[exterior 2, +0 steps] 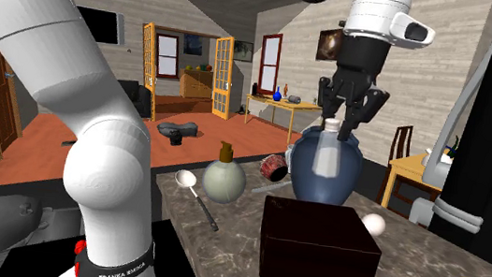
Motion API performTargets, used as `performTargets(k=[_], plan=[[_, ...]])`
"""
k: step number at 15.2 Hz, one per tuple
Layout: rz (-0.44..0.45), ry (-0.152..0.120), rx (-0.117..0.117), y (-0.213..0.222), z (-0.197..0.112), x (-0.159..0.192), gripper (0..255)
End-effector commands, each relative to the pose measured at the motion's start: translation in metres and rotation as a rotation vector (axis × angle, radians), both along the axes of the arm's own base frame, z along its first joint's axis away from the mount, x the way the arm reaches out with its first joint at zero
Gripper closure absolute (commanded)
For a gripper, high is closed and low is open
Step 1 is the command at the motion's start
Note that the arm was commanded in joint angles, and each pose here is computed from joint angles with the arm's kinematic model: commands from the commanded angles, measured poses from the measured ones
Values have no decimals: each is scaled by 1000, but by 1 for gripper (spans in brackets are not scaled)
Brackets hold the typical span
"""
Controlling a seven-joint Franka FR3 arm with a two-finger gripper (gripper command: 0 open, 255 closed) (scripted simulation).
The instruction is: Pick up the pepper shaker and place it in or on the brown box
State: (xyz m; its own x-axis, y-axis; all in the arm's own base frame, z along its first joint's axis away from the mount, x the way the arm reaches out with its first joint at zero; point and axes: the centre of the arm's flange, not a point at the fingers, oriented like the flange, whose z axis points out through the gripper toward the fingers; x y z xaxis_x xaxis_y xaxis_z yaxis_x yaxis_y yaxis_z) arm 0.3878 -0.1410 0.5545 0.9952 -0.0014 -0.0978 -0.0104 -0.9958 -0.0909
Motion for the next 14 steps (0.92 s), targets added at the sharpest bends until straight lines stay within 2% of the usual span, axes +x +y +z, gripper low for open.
performTargets(k=[1,14], plan=[[0,0,0,-1,-10,1,255],[0,0,0,-1,-79,1,255]])
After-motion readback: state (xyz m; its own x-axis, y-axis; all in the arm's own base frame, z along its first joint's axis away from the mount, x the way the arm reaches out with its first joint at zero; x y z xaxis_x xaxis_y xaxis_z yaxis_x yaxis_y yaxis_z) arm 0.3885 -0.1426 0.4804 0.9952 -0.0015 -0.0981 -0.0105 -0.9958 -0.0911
